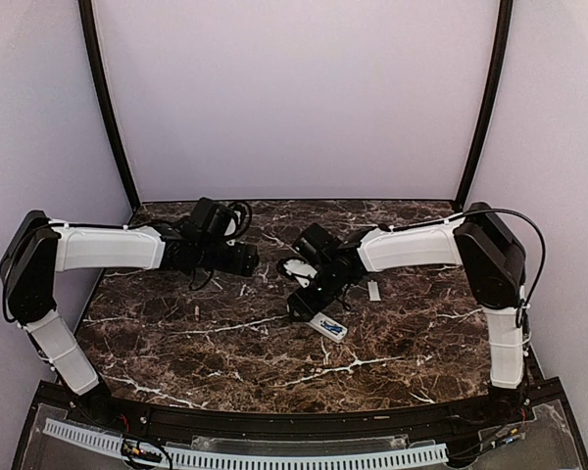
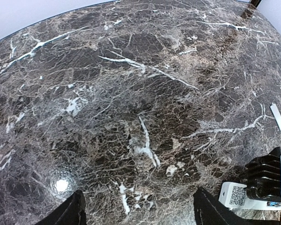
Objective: Load the batteries into the remote control
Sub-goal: Move the remote control without the battery cover to the center of the board.
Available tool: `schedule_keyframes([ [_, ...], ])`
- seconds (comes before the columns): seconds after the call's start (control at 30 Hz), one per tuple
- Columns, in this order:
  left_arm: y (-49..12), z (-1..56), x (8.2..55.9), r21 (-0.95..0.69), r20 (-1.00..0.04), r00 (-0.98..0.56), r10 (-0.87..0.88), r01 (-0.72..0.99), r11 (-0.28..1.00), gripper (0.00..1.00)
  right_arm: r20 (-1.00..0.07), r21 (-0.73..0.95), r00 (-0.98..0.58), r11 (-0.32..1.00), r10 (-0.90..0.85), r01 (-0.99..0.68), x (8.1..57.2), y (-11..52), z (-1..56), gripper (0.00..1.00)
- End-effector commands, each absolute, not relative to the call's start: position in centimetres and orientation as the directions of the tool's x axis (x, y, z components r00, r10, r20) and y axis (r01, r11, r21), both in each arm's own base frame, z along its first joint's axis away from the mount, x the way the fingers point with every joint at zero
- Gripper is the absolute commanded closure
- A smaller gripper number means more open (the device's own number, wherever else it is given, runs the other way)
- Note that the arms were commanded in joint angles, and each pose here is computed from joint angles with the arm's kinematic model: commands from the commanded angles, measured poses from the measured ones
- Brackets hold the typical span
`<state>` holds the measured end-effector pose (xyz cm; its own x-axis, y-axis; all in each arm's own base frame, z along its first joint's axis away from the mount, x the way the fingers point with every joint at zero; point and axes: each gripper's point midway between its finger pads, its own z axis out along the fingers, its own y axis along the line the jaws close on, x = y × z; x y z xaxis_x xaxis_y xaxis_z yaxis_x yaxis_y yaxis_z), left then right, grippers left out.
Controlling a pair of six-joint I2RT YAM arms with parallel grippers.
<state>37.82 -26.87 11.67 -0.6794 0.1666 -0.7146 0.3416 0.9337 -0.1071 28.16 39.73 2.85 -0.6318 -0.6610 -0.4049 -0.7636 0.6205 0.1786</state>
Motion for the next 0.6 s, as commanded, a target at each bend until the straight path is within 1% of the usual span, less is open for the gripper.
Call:
schedule_keyframes([
  [0.0, -24.5, 12.5, 36.9, -0.081, -0.721, -0.681, 0.129, 0.267, 0.960, 0.22, -0.373, 0.068, -0.572, 0.593, -0.730, -0.802, 28.6, 39.4, 2.1, 0.37],
  [0.07, -24.1, 12.7, 36.6, -0.080, -0.723, -0.679, 0.126, 0.264, 0.961, 0.22, -0.361, 0.045, -0.540, 0.564, -0.760, -0.824, 28.3, 39.5, 1.7, 0.42],
  [0.2, -23.3, 13.2, 36.0, -0.080, -0.732, -0.672, 0.115, 0.251, 0.965, 0.21, -0.342, 0.009, -0.450, 0.476, -0.825, -0.879, 27.3, 40.0, 0.9, 0.58],
  [0.3, -22.7, 13.2, 35.5, -0.073, -0.733, -0.670, 0.118, 0.250, 0.966, 0.21, -0.326, -0.008, -0.379, 0.403, -0.866, -0.915, 26.4, 40.1, 0.5, 0.66],
  [0.43, -22.0, 12.9, 34.8, -0.064, -0.726, -0.678, 0.118, 0.237, 0.969, 0.21, -0.324, -0.017, -0.278, 0.299, -0.904, -0.954, 25.1, 40.4, 0.9, 0.70],
  [0.57, -21.4, 12.7, 34.1, -0.069, -0.723, -0.682, 0.110, 0.230, 0.971, 0.21, -0.356, 0.041, -0.166, 0.162, -0.920, -0.986, 22.0, 41.4, 1.4, 0.71],
])
